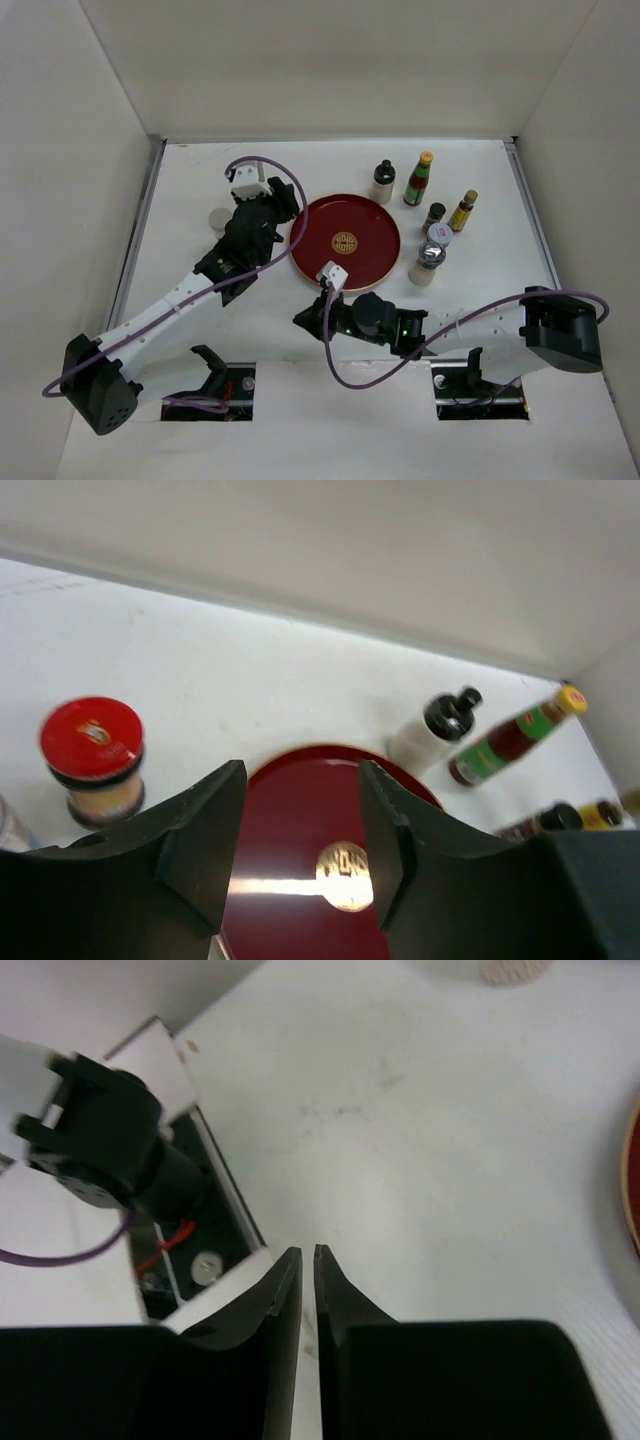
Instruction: Organize the condiment bottles
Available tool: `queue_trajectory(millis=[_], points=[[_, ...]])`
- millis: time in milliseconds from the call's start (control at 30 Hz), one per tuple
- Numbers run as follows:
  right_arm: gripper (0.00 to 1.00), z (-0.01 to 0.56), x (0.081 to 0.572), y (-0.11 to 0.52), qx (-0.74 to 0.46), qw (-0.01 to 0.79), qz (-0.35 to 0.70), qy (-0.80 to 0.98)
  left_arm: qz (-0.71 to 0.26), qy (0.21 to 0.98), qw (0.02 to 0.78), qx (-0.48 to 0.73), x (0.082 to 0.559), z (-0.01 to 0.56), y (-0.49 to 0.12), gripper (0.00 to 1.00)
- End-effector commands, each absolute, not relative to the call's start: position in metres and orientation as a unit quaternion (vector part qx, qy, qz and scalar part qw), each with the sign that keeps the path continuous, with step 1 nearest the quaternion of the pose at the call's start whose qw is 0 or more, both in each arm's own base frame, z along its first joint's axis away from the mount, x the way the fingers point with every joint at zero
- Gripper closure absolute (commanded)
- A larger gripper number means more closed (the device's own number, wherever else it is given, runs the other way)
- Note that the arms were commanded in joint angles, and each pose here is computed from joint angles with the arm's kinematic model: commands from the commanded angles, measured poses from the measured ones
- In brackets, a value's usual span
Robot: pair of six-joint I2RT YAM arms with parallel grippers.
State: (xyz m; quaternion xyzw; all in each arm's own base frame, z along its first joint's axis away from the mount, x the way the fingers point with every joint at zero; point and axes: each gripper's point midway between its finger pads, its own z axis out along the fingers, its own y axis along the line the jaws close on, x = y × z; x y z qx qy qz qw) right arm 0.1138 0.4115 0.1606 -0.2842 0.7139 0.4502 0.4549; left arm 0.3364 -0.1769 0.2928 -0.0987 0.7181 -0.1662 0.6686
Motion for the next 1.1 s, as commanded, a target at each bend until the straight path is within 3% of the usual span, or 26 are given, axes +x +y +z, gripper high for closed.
queue_trajectory(millis=[0, 167, 333, 567, 900, 1067], points=[[0.81, 0.169, 0.116, 0.412, -0.270, 0.459, 0.471, 0.703, -0.102, 0.721, 0.673, -0.129, 0.358, 0.296, -0.151, 0.53], [0.68, 0.164, 0.123, 0.406, -0.271, 0.467, 0.462, 0.703, -0.015, 0.737, 0.654, -0.171, 0.367, 0.277, -0.113, 0.29], [0.54, 0.163, 0.144, 0.395, -0.245, 0.481, 0.448, 0.713, 0.045, 0.747, 0.633, -0.200, 0.354, 0.259, -0.069, 0.18], [0.50, 0.153, 0.173, 0.377, -0.202, 0.492, 0.422, 0.734, 0.100, 0.780, 0.572, -0.232, 0.339, 0.211, -0.031, 0.13], [0.38, 0.150, 0.159, 0.391, -0.234, 0.466, 0.445, 0.728, 0.085, 0.790, 0.545, -0.265, 0.358, 0.172, -0.010, 0.11], [0.38, 0.144, 0.157, 0.395, -0.244, 0.461, 0.441, 0.730, 0.074, 0.789, 0.546, -0.272, 0.372, 0.166, -0.006, 0.12]])
